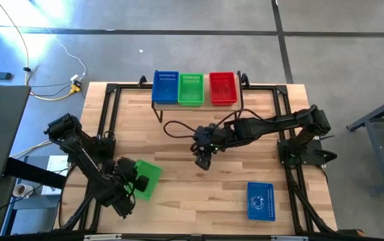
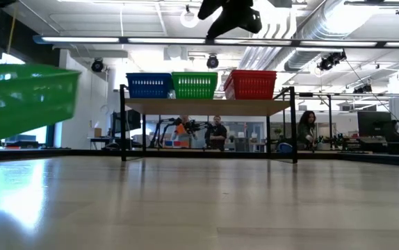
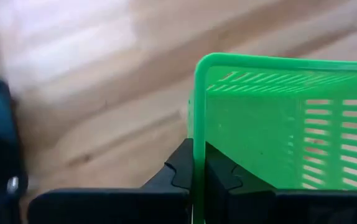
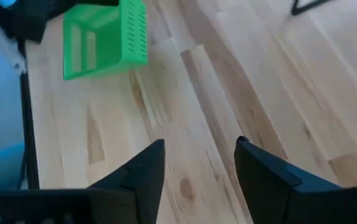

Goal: Stack baskets on shelf by color
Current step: Stack the green bin on top of the green bin on the shelf

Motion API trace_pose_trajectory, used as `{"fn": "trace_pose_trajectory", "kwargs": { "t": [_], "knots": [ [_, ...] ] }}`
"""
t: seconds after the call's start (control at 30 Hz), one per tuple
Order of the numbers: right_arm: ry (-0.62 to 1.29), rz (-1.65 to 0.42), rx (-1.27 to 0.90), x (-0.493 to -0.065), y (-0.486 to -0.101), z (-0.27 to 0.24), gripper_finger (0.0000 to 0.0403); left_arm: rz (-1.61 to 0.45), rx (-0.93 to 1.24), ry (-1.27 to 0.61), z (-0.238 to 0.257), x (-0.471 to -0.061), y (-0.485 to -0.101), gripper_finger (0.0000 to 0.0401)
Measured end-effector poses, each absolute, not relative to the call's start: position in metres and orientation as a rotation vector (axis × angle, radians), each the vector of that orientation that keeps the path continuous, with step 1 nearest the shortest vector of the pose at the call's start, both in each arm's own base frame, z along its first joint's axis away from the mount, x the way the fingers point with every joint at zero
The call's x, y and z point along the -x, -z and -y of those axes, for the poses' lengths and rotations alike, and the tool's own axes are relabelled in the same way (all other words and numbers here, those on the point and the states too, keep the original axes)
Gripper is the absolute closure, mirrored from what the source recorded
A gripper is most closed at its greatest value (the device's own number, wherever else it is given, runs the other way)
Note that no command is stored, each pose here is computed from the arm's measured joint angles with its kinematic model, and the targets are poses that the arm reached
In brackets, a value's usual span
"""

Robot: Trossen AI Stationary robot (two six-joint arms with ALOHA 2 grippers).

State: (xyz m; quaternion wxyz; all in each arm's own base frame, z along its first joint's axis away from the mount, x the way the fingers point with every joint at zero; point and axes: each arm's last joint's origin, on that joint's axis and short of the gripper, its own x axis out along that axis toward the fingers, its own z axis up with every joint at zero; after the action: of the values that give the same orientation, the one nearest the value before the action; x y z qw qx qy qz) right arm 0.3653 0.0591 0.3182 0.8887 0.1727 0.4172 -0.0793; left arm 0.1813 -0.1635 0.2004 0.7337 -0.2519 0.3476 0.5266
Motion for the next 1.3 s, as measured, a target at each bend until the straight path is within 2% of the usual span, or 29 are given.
{"fn": "trace_pose_trajectory", "kwargs": {
  "t": [0.23, 0.5, 0.87, 1.3],
  "knots": [
    [0.310, -0.786, -0.375, -0.365, -0.312, -0.073, 0.0236, -0.658, 0.451, -1.131, 0.151, -0.195, -0.206, 0.0401],
    [0.296, -0.673, -0.366, -0.367, -0.303, -0.093, 0.0242, -0.583, 0.377, -1.146, 0.135, -0.207, -0.209, 0.0401],
    [0.487, -0.543, -0.324, -0.368, -0.301, -0.099, 0.0242, -0.429, 0.323, -1.187, 0.113, -0.222, -0.212, 0.0401],
    [0.577, -0.445, -0.345, -0.401, -0.263, -0.107, 0.0242, -0.403, 0.261, -1.239, 0.092, -0.232, -0.214, 0.0401]
  ]
}}
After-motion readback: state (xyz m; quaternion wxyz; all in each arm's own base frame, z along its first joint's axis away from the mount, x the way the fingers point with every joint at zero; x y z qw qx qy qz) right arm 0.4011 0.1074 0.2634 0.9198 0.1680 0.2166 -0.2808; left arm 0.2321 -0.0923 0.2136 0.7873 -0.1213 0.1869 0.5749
